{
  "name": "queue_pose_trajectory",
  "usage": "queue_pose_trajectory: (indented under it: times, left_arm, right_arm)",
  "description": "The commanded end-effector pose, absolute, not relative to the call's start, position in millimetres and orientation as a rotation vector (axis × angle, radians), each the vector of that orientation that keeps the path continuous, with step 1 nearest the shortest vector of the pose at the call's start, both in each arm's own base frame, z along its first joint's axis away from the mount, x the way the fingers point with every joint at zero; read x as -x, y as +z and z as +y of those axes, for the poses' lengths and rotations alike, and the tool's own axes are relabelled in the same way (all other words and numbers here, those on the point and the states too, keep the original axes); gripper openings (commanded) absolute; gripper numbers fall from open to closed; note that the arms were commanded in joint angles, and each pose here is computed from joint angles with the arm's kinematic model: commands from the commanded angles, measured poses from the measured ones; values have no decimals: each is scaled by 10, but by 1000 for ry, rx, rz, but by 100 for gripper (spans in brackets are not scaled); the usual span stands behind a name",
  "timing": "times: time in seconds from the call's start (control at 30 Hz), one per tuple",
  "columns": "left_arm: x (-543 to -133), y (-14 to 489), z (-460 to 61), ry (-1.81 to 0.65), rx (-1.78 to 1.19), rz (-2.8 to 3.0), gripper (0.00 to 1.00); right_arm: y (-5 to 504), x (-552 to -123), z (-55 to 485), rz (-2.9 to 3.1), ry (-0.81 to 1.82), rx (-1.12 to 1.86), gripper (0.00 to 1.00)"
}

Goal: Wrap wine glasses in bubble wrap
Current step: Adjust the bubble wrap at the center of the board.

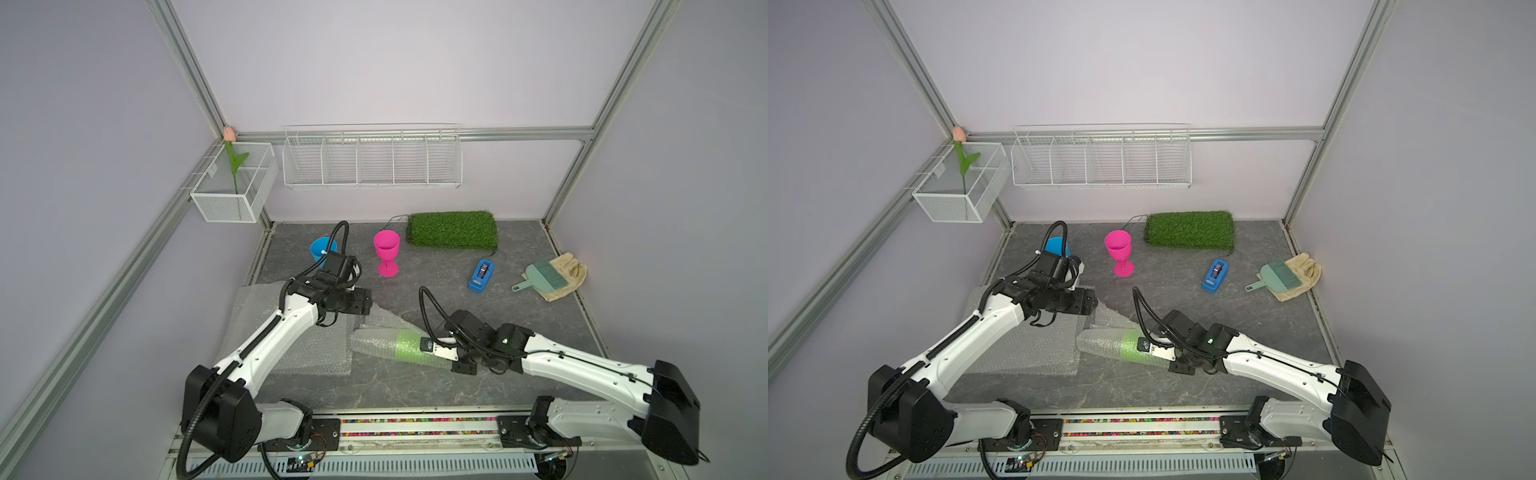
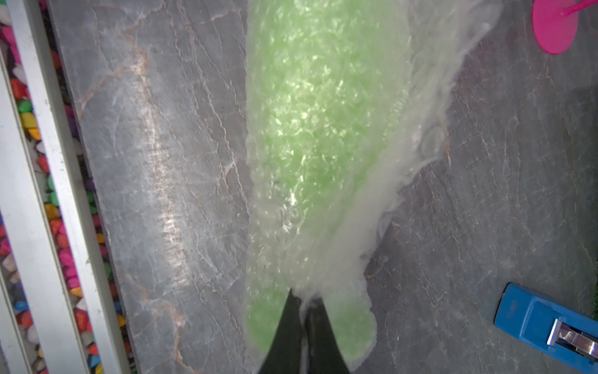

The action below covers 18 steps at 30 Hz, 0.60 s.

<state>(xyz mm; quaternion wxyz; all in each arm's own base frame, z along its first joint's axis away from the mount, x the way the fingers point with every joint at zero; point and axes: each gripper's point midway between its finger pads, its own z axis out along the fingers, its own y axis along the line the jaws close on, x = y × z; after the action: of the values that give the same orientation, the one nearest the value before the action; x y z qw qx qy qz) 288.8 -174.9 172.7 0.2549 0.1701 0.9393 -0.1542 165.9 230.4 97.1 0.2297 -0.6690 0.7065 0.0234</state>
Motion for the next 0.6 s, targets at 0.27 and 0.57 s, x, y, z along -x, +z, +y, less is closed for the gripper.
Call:
queue_pose_trajectory:
  times: [0.27,0.57]
  left_arm:
    - [-2219,1697,-2432,-480,-1687,2035,93]
    - [-2370,1560,-2620,-492,-1843,1948,96]
  right_arm:
    - [1079,-1657,2240,1843,113,1936,7]
    - [1100,-1645,2221,1848,128,1931,7]
